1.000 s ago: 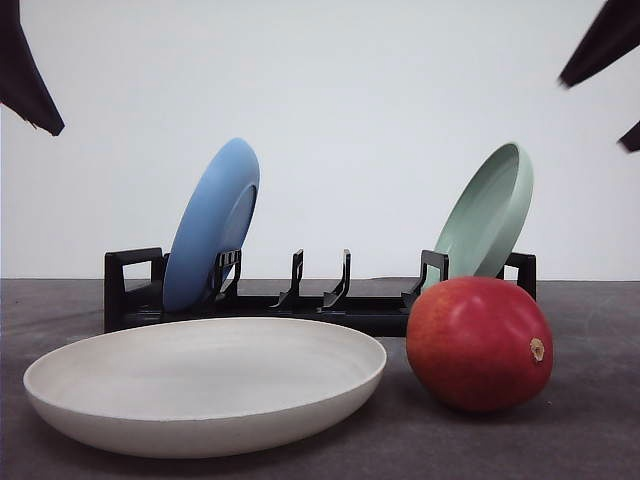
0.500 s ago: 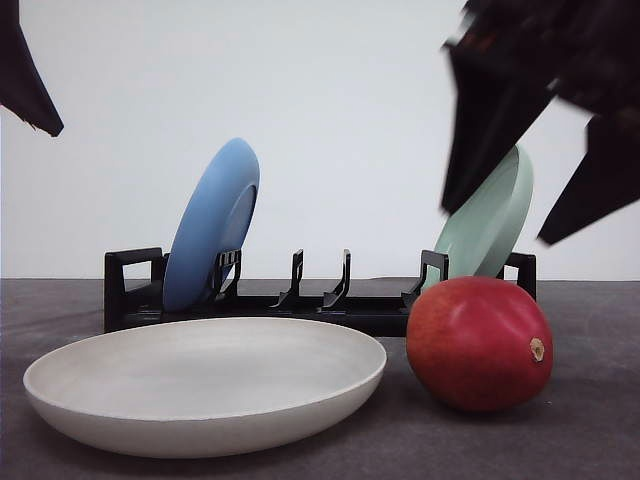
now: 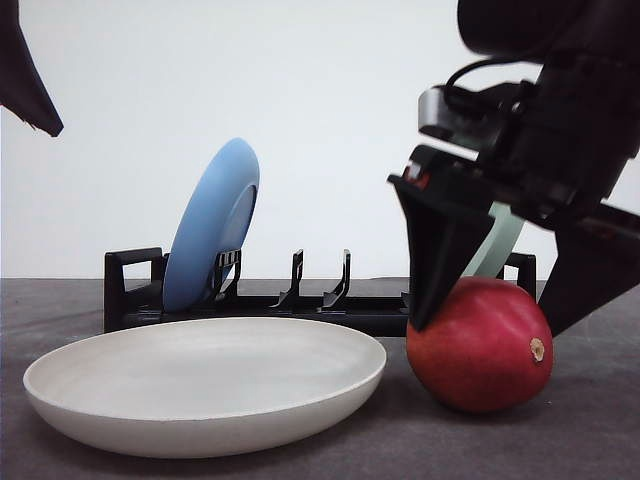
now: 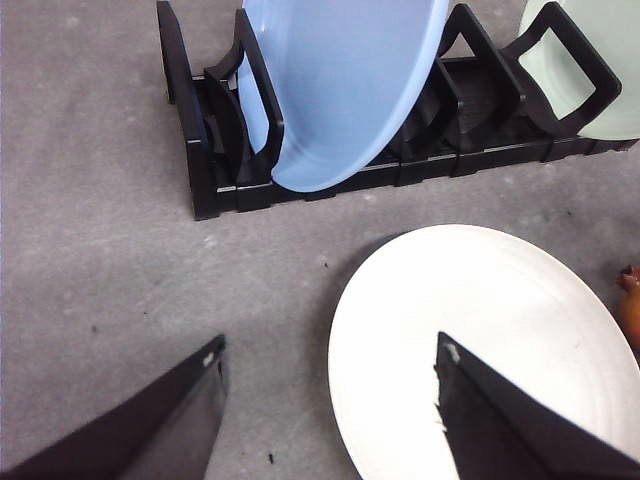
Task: Place pomegranate in white plate
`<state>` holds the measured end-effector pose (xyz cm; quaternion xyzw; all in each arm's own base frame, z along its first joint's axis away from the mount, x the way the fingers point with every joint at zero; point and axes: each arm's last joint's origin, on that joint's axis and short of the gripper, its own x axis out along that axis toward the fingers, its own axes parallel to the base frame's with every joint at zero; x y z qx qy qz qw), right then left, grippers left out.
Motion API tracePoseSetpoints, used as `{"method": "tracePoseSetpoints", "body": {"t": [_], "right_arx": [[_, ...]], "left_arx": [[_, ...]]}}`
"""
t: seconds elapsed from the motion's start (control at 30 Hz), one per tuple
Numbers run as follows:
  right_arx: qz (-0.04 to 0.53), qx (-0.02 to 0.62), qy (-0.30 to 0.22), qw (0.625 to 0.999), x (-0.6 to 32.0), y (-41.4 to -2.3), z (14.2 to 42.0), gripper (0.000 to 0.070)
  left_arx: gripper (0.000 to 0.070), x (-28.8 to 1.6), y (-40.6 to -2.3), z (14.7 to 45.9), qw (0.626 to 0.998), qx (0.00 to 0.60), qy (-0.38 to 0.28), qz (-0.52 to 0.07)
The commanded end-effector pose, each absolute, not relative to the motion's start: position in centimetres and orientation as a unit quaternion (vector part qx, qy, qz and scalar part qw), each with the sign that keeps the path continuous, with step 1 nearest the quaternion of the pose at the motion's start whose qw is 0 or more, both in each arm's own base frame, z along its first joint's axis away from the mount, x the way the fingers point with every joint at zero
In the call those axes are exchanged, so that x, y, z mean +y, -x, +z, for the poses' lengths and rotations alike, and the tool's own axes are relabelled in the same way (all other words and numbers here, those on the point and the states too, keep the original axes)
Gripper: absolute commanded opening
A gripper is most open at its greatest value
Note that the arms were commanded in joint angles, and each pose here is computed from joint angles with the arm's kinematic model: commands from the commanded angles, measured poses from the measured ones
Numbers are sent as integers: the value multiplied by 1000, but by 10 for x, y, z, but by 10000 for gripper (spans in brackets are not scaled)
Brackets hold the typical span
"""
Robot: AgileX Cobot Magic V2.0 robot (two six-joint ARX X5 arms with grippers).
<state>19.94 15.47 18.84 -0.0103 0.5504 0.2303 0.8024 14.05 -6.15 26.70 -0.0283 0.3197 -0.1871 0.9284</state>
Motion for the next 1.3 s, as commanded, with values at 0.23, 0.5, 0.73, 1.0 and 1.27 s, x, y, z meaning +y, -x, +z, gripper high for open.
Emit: {"method": "tracePoseSetpoints", "body": {"t": [0.23,0.5,0.73,1.0,1.27], "right_arx": [[244,560,9,791,162,-202,185,531],[256,574,40,777,163,-207,213,519],[320,524,77,786,188,-210,247,519],[401,460,80,788,234,-207,242,519],[428,447,91,780,267,-208,214,520]], "left_arx": [[389,-63,-142,270,930,314,27,-188],[389,-62,-142,270,930,314,27,-188],[389,-63,-142,270,930,314,27,-188],[389,-63,-142,270,930,314,27,-188],[389,-63,-142,270,930,314,27,-188]]}}
